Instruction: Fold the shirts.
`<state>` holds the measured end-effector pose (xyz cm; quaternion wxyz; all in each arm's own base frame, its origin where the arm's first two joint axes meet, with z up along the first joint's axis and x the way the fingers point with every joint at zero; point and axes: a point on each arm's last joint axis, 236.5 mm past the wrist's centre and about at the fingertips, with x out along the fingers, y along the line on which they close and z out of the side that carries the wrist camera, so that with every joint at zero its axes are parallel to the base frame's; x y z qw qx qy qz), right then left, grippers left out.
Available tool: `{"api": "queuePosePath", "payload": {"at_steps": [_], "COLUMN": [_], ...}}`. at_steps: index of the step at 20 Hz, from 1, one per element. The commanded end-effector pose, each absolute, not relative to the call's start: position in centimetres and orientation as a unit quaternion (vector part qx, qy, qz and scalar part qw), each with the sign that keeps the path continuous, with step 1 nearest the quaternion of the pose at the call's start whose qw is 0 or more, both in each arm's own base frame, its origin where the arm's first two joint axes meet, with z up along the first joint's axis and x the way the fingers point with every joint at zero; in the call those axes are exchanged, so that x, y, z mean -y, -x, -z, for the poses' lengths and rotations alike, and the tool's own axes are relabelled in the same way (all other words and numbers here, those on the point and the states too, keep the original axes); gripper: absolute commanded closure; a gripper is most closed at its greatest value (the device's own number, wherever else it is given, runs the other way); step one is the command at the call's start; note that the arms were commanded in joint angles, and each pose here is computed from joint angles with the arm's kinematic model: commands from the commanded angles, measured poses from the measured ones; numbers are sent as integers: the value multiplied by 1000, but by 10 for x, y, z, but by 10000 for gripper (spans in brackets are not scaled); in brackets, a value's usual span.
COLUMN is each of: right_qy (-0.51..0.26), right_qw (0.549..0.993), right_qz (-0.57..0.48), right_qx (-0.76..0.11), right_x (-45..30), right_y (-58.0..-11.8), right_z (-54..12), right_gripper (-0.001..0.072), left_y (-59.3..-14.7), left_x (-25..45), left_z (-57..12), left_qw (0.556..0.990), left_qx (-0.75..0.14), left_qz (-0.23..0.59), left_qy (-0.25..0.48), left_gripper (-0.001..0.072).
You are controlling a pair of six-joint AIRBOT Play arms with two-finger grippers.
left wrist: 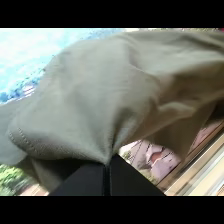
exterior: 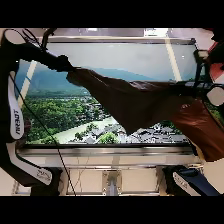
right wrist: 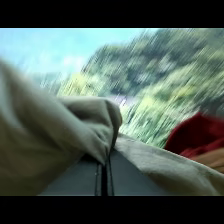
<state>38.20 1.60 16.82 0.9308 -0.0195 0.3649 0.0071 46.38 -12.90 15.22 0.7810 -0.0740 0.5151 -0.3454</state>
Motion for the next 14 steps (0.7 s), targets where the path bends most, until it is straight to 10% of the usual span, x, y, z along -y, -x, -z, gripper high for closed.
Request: {"api": "queuePosePath", "payload": {"at_steps": [1, 14], "right_qy": [43, -184], "right_qw": [963, 966], "right_qz": [22, -26], "right_qx": [-266, -180], "right_x": [-1, -55], "right_y": [-412, -568], "right_z": [-227, -129], "right_gripper": [683, 679], "left_y": [-438, -505], "left_x": [98, 60], "left_z": [-165, -8], "left_qw": [791, 799], "left_qx": [-530, -573], "left_qz": [303, 172], "left_qy": [12, 62], "left_gripper": [701, 701]}}
